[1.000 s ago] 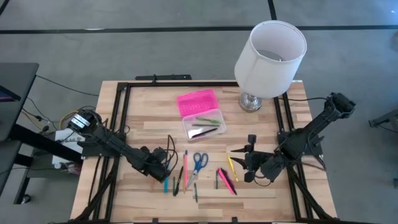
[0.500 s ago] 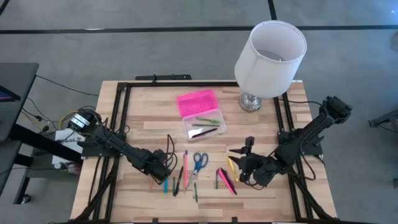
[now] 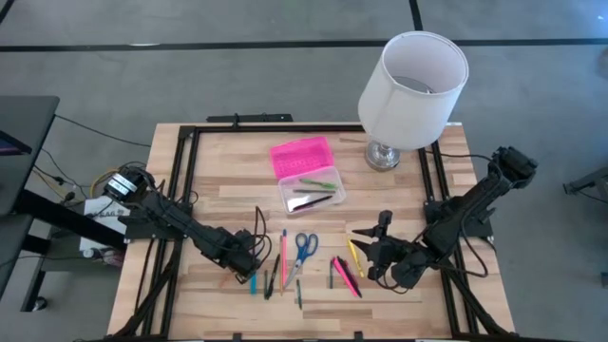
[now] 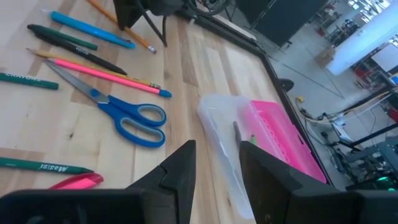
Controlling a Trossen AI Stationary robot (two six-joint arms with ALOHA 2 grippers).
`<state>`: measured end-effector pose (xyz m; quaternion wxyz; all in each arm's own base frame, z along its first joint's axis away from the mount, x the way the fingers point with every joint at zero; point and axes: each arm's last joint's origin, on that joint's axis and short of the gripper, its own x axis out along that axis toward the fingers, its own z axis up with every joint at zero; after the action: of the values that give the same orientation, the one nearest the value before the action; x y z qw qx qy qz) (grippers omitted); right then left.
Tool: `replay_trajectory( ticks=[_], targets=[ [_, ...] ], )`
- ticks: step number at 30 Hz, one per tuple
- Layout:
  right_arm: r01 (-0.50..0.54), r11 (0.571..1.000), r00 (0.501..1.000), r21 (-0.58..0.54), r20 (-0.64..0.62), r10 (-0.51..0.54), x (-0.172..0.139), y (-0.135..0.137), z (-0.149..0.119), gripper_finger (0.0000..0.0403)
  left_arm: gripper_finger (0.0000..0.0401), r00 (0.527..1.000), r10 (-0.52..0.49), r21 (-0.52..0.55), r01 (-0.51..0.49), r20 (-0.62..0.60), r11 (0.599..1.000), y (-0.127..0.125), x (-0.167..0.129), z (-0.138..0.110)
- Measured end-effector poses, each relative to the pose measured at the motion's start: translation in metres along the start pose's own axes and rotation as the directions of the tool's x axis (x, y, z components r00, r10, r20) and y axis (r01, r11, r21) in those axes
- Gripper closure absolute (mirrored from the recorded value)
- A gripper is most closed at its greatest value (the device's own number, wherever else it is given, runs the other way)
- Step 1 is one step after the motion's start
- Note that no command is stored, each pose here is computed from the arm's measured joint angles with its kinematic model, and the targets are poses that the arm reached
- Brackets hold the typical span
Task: Pick & place school supplies into a supply box
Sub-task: Put the orange pencil into the pink supply box
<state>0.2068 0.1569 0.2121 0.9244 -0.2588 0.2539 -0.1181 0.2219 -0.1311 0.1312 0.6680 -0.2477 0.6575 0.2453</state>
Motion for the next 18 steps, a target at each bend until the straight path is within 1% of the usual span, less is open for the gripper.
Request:
replay_trajectory(
  ticks=[4,7,9,11,13,18],
  targets=[
    [0.003,1.0,1.0,0.002,-0.002,-0.003,0.001,-0.001,0.0,0.0285,0.0347,0.999,0.036,0.055,-0.038,0.029,0.998,0.003,0.0,0.001],
    [0.003,1.0,1.0,0.002,-0.002,-0.003,0.001,-0.001,0.0,0.0285,0.0347,0.998,0.044,0.158,-0.051,0.045,0.986,0.004,0.0,0.004],
    [0.002,1.0,1.0,0.005,0.0,-0.002,0.001,-0.001,0.0,0.0285,0.0347,0.997,0.051,0.235,-0.062,0.05,0.97,0.006,0.0,0.007],
    [0.001,1.0,1.0,0.008,0.002,-0.001,0.001,-0.001,0.001,0.0285,0.0347,0.997,0.06,0.29,-0.072,0.05,0.954,0.007,0.0,0.01],
    [0.001,1.0,1.0,0.008,0.003,-0.001,0.001,-0.001,0.001,0.0285,0.0347,0.996,0.068,0.312,-0.081,0.052,0.947,0.01,0.0,0.014],
    [0.0,1.0,1.0,0.008,0.002,0.0,0.001,-0.001,0.001,0.0285,0.0347,0.995,0.087,0.305,-0.099,0.054,0.947,0.016,0.0,0.024]
  ],
)
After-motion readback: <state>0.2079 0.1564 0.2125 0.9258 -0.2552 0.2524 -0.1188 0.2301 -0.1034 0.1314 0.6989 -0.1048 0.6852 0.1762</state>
